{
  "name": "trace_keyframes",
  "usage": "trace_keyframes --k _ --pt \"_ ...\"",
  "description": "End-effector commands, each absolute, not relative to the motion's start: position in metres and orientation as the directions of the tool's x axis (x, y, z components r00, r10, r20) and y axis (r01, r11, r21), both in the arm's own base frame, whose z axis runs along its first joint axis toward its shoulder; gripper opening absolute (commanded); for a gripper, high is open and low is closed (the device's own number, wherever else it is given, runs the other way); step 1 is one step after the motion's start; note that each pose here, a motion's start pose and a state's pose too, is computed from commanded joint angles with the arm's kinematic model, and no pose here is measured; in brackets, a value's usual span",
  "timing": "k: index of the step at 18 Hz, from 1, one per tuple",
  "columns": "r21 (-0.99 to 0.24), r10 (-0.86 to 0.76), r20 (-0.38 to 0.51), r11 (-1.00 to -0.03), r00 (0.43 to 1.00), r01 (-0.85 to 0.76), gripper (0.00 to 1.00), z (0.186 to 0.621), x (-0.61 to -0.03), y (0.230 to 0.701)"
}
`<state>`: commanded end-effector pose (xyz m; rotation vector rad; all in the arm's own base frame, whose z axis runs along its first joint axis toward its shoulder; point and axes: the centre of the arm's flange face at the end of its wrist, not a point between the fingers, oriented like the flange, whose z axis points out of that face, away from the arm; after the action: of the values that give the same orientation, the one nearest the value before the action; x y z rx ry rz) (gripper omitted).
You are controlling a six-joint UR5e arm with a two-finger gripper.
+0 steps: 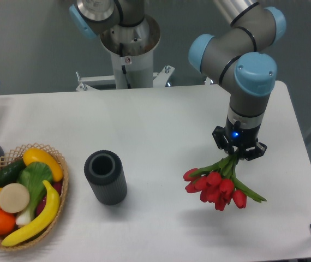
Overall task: Insert the flowers into the vase
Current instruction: 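Hold the red tulip bunch by the stems in the gripper, then carry the tulips over the dark grey vase, stems pointing down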
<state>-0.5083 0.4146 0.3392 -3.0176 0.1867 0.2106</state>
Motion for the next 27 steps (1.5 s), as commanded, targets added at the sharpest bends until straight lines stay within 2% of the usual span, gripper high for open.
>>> trace_keyframes --k 5,9,12,14,16,21,24,27 --pt "-0.107 -0.101 -0.140 -0.987 0.985 -0.117 0.09 0.338 -0.505 0.420" --pt "-0.145 -0.029 -0.144 -0.988 0.989 -0.050 0.08 0.344 -0.492 0.446" --pt "-0.257 0.005 -0.180 -0.965 0.984 -0.042 0.08 0.351 -0.479 0.476" --pt "-0.405 0.071 -0.132 -0.914 0.989 0.011 0.08 0.362 -0.472 0.494" --pt "-0.530 0.074 -0.044 -0.847 0.996 0.039 0.08 0.374 -0.462 0.506" --pt "-0.708 0.015 0.073 -0.703 0.997 0.063 0.08 0.426 -0.445 0.523" --pt "-0.769 -0.038 0.091 -0.638 0.995 0.046 0.08 0.453 -0.431 0.527" --pt "-0.816 -0.106 0.069 -0.578 0.992 -0.005 0.08 0.464 -0.406 0.542"
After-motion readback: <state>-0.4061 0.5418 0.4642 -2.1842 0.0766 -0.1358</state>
